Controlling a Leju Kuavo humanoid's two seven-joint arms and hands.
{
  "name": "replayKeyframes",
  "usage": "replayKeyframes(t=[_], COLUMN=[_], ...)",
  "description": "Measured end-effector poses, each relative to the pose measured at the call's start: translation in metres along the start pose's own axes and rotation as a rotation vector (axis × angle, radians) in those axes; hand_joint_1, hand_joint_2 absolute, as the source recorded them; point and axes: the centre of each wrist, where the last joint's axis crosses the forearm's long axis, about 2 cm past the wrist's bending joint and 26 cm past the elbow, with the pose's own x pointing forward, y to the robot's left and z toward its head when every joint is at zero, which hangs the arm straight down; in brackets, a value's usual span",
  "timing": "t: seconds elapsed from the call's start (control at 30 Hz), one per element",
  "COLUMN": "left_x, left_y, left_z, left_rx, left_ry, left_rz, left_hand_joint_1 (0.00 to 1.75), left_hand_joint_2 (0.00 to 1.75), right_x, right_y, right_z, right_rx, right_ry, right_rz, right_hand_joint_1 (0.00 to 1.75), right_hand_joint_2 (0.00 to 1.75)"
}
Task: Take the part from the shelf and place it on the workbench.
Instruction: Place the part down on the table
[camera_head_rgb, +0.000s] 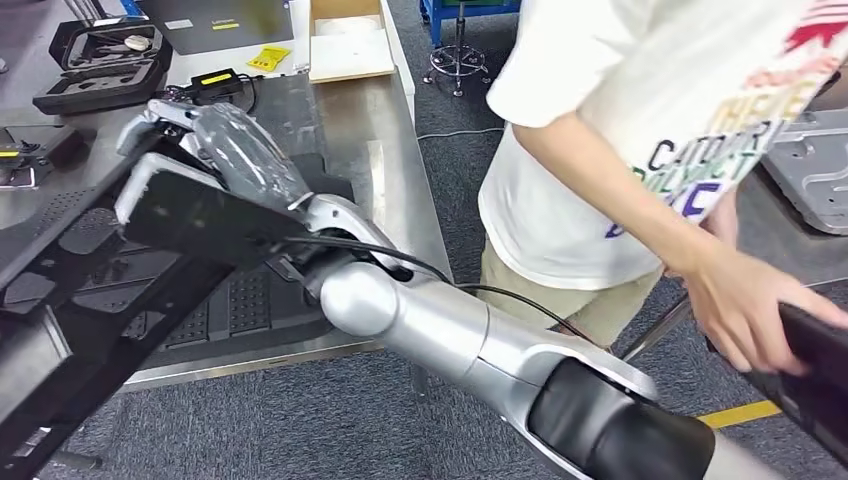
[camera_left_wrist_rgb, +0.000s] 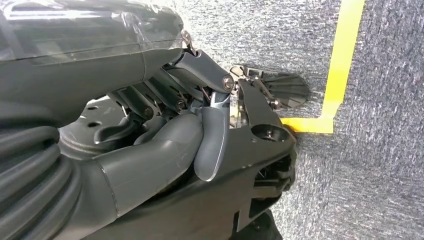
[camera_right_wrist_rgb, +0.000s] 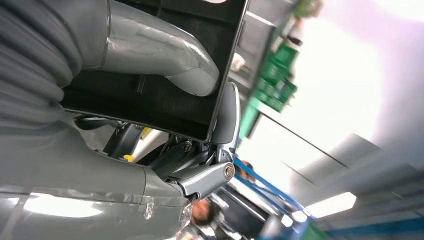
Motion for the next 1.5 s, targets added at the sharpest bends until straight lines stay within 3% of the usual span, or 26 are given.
replayKeyframes(t=[0.33, 0.63, 0.9, 1.2, 1.5], left_x=[0.007, 0.014, 0.018, 0.020, 0.020], left_y=[-0.005, -0.007, -0.008, -0.009, -0.010], left_z=[-0.001, -0.003, -0.003, -0.004, -0.004], left_rx=[-0.017, -0.026, -0.028, -0.044, -0.057], left_ry=[0.029, 0.054, 0.066, 0.072, 0.064], left_rz=[-0.036, -0.085, -0.103, -0.151, -0.181], left_hand_joint_1=[1.75, 1.75, 1.75, 1.75, 1.75], left_hand_joint_2=[1.75, 1.75, 1.75, 1.75, 1.75], right_x=[-0.012, -0.028, -0.044, -0.040, -0.022], right_y=[-0.003, -0.026, -0.048, -0.093, -0.120], right_z=[-0.039, -0.047, -0.043, -0.049, -0.058], right_rx=[-0.051, -0.179, -0.269, -0.482, -0.539], right_ry=[0.253, 0.418, 0.560, 0.577, 0.483], right_rz=[0.085, 0.166, 0.132, 0.097, 0.173], right_hand_joint_1=[1.75, 1.75, 1.75, 1.75, 1.75], right_hand_joint_2=[1.75, 1.75, 1.75, 1.75, 1.75])
